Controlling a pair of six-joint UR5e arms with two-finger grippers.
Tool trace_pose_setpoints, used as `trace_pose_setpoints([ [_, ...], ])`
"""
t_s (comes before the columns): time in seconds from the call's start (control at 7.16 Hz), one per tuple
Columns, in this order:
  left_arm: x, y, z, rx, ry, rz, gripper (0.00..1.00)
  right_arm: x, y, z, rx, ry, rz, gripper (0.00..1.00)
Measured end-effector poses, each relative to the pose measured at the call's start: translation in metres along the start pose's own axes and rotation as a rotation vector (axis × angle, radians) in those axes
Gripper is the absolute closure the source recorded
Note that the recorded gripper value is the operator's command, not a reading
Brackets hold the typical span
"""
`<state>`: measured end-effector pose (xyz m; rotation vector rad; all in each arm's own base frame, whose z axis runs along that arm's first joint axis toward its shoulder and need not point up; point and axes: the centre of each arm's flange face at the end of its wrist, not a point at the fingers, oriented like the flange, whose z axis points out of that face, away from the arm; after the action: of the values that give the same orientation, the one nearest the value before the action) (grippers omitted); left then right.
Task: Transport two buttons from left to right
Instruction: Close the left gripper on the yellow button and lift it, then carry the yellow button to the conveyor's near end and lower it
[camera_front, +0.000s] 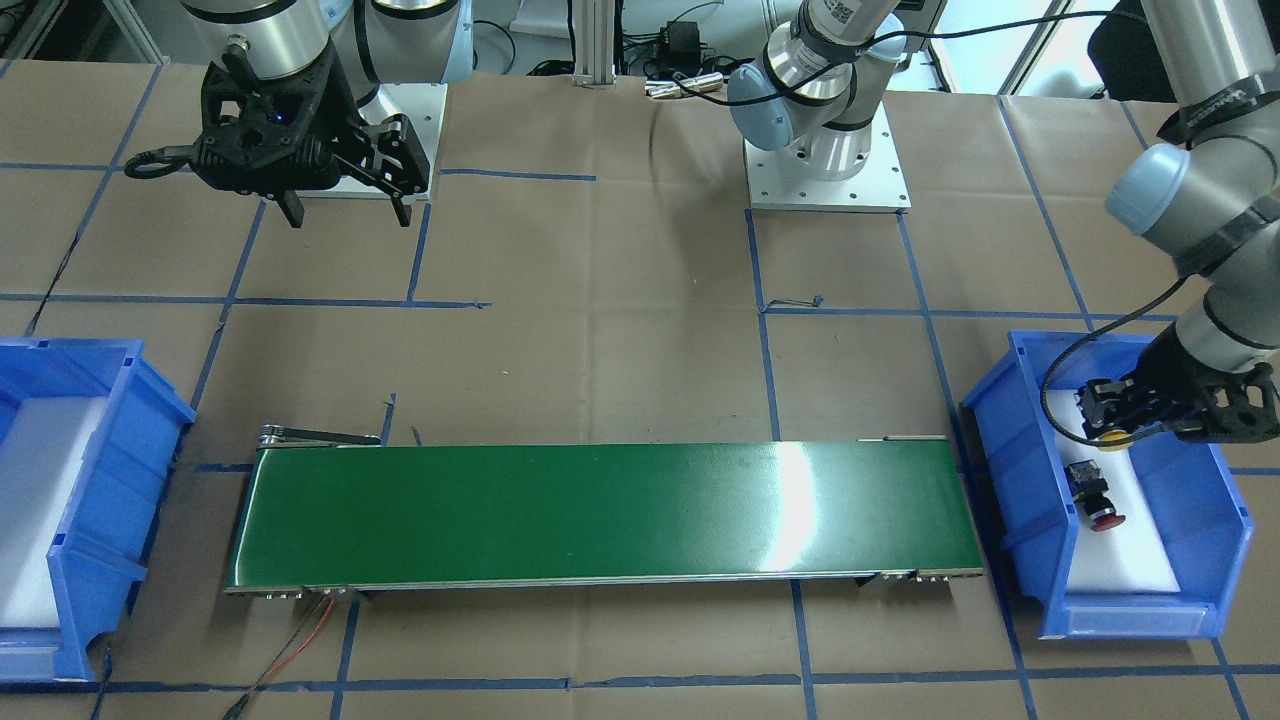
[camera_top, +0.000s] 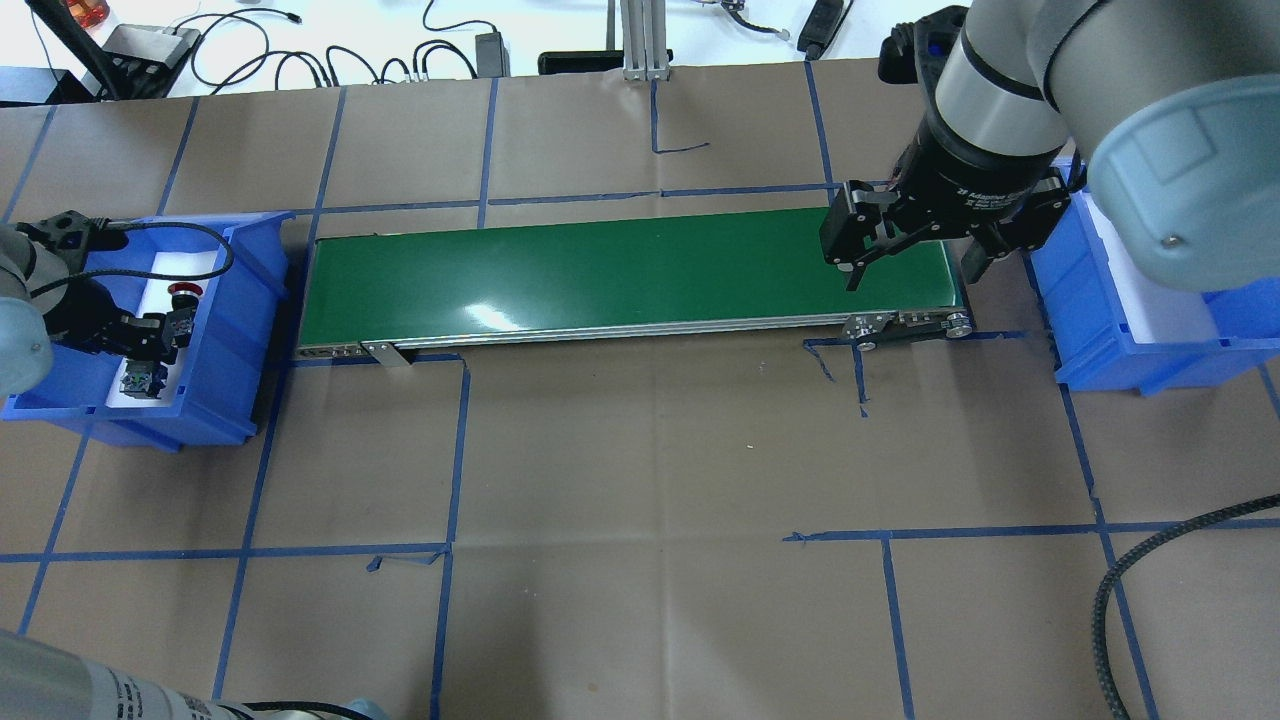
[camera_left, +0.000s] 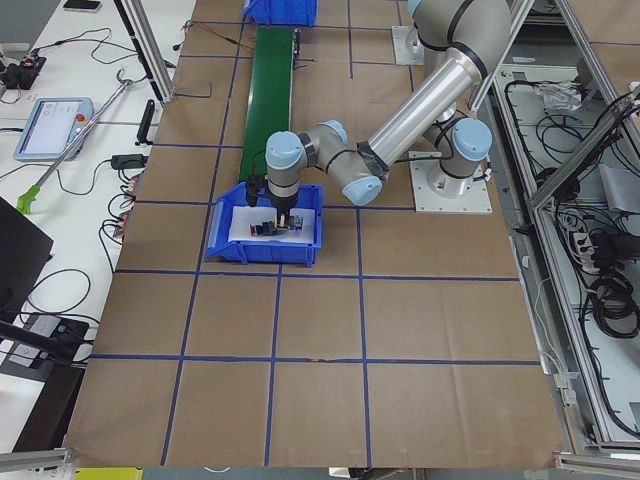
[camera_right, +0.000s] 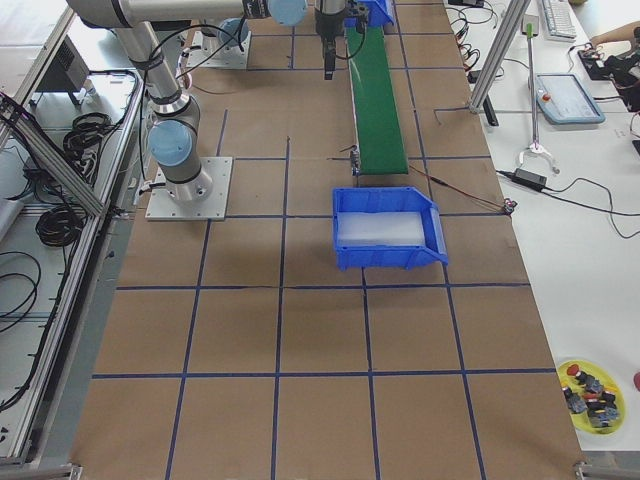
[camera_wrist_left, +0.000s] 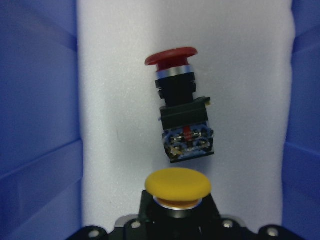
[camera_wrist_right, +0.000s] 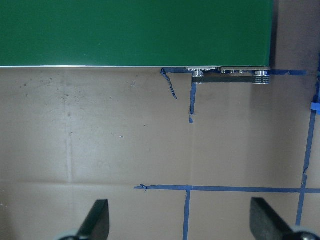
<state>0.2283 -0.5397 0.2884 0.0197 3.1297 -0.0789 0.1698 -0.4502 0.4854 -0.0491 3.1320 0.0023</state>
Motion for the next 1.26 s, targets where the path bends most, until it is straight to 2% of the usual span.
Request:
trace_pose_setpoints([
  [0.28,-0.008,-0.021,-0.062,-0.031,0.023,0.005,0.97,0.0,0.0,0.0,0.0,0.0,0.0,0.0],
  [0.56,0.013,-0.05,-0.096,-0.039,0.028,0.013,0.97,0.0,0.0,0.0,0.0,-0.001,0.0,0.0],
  [0.84,0.076,-0.079,-0.104,-0.034,0.022,-0.009,0.97,0.0,0.0,0.0,0.0,-0.002,0.0,0.0],
  [1.26,0.148,-0.112,-0.073,-0.039,0.026,-0.042,0.96,0.0,0.0,0.0,0.0,-0.002,0.0,0.0],
])
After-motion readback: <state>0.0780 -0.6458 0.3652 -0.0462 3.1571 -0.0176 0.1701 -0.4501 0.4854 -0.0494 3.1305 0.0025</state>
